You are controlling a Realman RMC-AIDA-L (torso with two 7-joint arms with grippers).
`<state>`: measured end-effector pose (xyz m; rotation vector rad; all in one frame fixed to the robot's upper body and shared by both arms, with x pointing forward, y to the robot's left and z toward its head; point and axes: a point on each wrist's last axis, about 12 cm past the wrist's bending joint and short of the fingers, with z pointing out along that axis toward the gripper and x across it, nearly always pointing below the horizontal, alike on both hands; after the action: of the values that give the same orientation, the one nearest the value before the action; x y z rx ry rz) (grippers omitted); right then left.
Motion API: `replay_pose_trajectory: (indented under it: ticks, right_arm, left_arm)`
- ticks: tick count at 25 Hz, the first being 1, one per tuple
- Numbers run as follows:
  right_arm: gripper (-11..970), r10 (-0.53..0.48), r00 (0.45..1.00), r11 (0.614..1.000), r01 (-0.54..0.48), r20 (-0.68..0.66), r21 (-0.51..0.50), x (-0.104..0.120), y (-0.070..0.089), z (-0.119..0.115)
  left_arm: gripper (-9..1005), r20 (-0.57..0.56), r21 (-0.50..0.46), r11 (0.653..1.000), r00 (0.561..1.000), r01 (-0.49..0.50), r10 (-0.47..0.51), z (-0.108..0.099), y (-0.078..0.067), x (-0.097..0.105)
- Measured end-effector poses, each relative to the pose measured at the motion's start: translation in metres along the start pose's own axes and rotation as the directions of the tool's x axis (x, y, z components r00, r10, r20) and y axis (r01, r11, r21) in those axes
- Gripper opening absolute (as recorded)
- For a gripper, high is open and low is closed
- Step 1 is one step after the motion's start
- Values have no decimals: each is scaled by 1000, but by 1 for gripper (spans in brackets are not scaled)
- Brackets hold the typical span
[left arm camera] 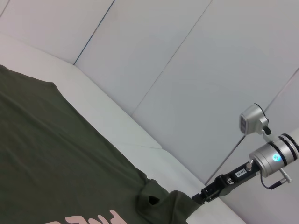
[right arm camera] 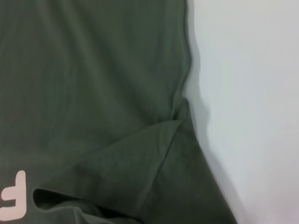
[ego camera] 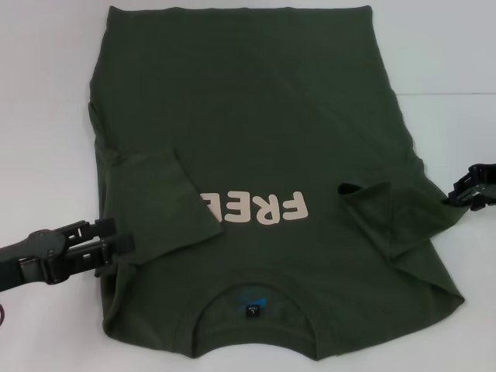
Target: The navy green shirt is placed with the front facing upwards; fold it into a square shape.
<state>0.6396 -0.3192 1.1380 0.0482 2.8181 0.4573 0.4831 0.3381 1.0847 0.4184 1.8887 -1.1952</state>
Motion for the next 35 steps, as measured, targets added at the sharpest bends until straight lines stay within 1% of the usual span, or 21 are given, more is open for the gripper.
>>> replay_pose_trajectory:
  ticks: [9,14,19,22,28,29,30,35]
  right_arm:
    - [295,-9,1000,1000,9,-3,7,-1,2,0]
    - [85,-16,1000,1000,16,-6,7,-1,3,0]
    - [11,-26,1000,1000,26,7,-3,-4,4,-3]
    - [6,-26,999,999,27,29,-38,-6,9,-5]
    - [1,-4,996,983,19,85,-182,-12,21,-9]
    - [1,-2,996,978,22,94,-209,-12,25,-9]
    - [1,-2,996,978,22,94,-209,-12,25,-9]
    - [1,21,990,958,21,140,-286,-16,36,-7]
  left_arm:
    - [796,0,2,1000,1000,-1,1,1,0,0]
    - [795,0,2,1000,1000,-4,4,1,0,-1]
    - [795,2,6,1000,1000,-5,5,2,0,0]
    - [795,3,7,1000,1000,-3,3,3,0,1]
    - [795,3,5,1000,1000,-5,5,3,0,1]
    - [795,3,5,1000,1000,-5,5,3,0,1]
    - [795,3,5,1000,1000,-5,5,3,0,1]
    - [794,6,4,1000,1000,-4,4,3,0,1]
